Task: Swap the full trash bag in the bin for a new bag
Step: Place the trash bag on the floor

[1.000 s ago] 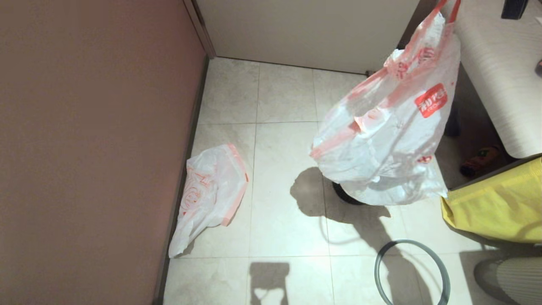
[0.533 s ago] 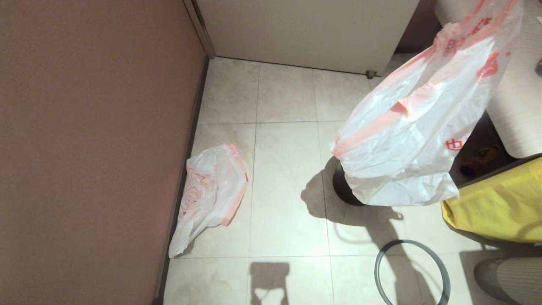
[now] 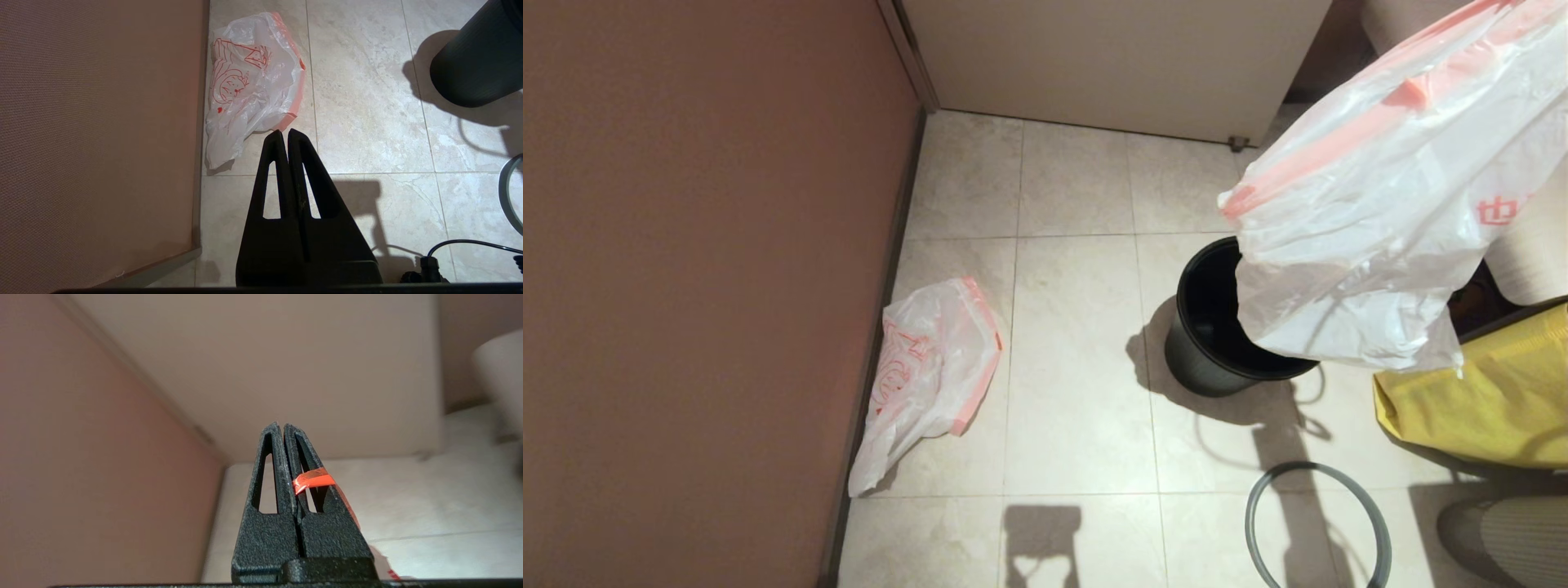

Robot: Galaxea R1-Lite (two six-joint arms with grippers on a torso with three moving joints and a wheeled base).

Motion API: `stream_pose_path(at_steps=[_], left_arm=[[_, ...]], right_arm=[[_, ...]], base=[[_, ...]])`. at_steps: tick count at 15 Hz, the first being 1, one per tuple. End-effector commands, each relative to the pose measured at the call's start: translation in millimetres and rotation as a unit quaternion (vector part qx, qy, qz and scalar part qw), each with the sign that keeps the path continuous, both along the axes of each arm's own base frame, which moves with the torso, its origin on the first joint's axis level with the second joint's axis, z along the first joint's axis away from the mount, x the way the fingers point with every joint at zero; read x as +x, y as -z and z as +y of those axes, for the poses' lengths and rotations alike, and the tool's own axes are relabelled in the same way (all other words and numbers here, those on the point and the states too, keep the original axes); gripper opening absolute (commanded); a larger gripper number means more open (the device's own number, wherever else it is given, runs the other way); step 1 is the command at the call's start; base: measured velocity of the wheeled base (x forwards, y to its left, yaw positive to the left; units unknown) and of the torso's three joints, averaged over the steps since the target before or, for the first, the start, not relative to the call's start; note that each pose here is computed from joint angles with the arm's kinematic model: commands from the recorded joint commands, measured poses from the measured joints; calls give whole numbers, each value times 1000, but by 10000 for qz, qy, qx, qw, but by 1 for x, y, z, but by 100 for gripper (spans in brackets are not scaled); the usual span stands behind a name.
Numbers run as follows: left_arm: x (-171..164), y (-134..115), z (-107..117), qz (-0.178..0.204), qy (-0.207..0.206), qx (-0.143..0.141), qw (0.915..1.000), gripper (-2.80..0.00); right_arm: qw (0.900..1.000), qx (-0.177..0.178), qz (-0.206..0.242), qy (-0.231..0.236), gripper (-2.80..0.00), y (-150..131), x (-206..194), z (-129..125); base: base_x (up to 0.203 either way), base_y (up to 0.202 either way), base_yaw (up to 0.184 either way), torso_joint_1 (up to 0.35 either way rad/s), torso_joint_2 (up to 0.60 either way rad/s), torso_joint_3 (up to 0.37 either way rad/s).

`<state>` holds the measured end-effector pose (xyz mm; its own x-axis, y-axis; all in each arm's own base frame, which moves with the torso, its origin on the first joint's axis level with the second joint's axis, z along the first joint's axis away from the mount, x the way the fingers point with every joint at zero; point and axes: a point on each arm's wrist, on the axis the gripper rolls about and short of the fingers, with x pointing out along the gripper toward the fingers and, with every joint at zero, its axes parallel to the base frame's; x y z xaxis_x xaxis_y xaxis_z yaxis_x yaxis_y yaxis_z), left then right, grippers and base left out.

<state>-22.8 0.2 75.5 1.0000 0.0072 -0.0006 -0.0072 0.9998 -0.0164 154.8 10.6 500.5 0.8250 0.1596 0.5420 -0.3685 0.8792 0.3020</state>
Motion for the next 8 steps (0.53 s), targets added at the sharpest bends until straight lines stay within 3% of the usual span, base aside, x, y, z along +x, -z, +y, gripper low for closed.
stream_pose_path(at_steps=[1,5,8], left_arm=[[0,0,0,-3,-2,-2,10000,-280],[0,0,0,-3,-2,-2,10000,-280],[0,0,0,-3,-2,-2,10000,-280]], right_arm=[[9994,-21,-86,330,-280,-2,-4,-10],[9923,-52,-146,1226,-280,-2,2,-38],[9875,-32,187,1564,-280,10,29,-57]], base=[[0,0,0,0,0,0],[0,0,0,0,0,0],[0,0,0,0,0,0]])
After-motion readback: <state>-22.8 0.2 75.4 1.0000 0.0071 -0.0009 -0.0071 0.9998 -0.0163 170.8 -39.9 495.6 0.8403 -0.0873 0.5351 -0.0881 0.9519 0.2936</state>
